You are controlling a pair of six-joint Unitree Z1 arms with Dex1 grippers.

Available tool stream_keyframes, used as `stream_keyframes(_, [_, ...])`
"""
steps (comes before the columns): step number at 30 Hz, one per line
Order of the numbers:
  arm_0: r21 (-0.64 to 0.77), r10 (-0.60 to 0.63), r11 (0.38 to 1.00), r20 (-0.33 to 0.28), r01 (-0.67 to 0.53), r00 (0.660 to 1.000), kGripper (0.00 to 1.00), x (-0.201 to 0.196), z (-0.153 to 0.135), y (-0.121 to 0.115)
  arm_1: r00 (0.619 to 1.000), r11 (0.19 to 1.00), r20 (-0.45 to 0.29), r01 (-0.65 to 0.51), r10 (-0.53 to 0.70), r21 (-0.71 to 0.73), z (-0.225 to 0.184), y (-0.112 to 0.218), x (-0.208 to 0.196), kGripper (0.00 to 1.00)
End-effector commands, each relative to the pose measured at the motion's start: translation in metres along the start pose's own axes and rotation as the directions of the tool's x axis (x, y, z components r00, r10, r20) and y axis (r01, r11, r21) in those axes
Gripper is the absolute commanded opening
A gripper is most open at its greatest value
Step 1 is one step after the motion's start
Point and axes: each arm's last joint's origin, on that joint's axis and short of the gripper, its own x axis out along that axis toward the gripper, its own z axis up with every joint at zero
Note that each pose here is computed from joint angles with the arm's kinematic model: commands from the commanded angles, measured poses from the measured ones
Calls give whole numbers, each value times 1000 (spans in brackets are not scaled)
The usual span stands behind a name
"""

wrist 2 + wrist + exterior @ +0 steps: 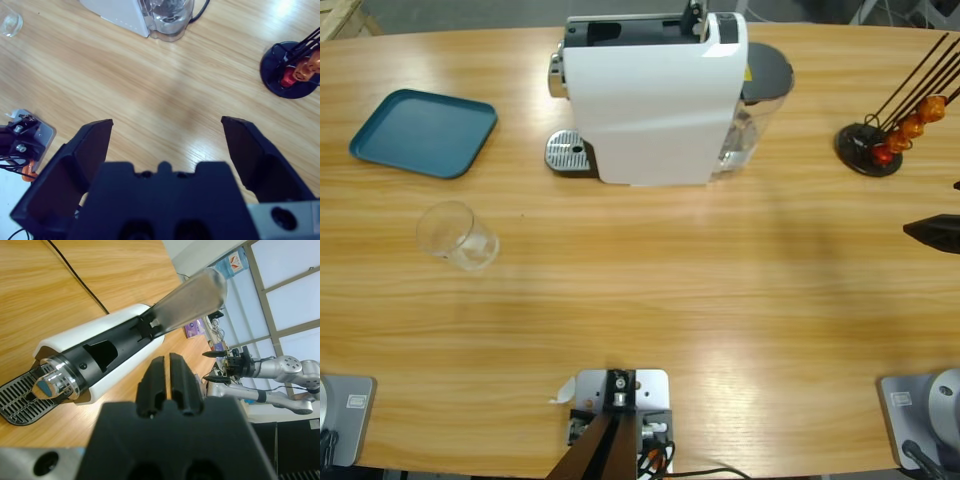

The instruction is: Pour coffee

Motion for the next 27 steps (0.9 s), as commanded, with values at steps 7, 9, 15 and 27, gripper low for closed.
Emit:
stream_keyframes(7, [643, 307, 721, 37, -258, 951, 988, -35, -102, -19, 936, 909, 34, 332, -351, 253, -3, -16, -13, 1000])
stream_keyframes(9, [727, 383, 644, -35, -239, 923, 987, -45, -122, -15, 886, 847, 53, 422, -461, 322, -5, -21, -16, 977])
stream_keyframes(15, [780, 458, 591, -113, -207, 882, 987, -70, -163, -1, 826, 777, 75, 490, -559, 396, -5, -43, 27, 927])
stream_keyframes(27, [735, 497, 636, -159, -234, 853, 982, -71, -184, 16, 831, 768, 21, 504, -556, 394, 12, -82, 113, 778])
